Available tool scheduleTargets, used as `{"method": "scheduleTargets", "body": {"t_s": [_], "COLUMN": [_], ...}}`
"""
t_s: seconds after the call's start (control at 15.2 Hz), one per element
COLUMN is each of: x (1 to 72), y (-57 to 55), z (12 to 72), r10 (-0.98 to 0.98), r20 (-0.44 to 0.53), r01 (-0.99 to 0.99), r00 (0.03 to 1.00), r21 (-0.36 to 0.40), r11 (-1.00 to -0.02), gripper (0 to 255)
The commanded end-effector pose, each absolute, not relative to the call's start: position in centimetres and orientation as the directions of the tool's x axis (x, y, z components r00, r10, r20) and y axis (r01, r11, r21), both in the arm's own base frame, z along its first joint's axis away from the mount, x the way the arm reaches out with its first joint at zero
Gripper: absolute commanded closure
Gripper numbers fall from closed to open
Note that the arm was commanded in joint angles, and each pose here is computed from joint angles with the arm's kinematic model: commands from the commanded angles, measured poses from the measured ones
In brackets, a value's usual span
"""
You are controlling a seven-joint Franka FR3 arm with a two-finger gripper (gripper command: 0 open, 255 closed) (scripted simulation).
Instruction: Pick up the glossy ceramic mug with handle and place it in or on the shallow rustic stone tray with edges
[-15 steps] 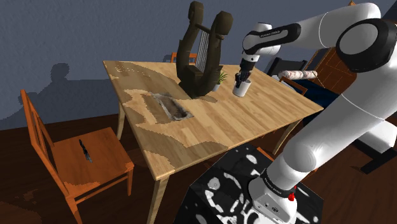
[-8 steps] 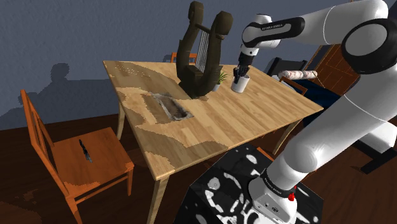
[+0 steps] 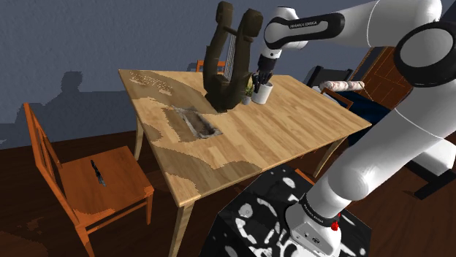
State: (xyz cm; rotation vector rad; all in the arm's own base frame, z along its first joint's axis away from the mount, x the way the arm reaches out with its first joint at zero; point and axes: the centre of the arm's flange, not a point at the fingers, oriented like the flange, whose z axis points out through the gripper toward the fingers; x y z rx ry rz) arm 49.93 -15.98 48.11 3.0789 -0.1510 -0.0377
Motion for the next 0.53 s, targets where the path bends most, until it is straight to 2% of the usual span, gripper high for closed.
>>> {"method": "scheduleTargets", "body": {"t_s": [0.0,0.46], "x": [51.0,54.7], "y": [-13.2,-4.7], "z": [47.7,48.1], "r10": [-0.100,-0.100], "r20": [-0.023,-0.023], "r01": [-0.099,-0.099], "r00": [0.995,0.995], "r21": [0.061,0.061], "r11": [-0.993,-0.993], "gripper": [255,255]}}
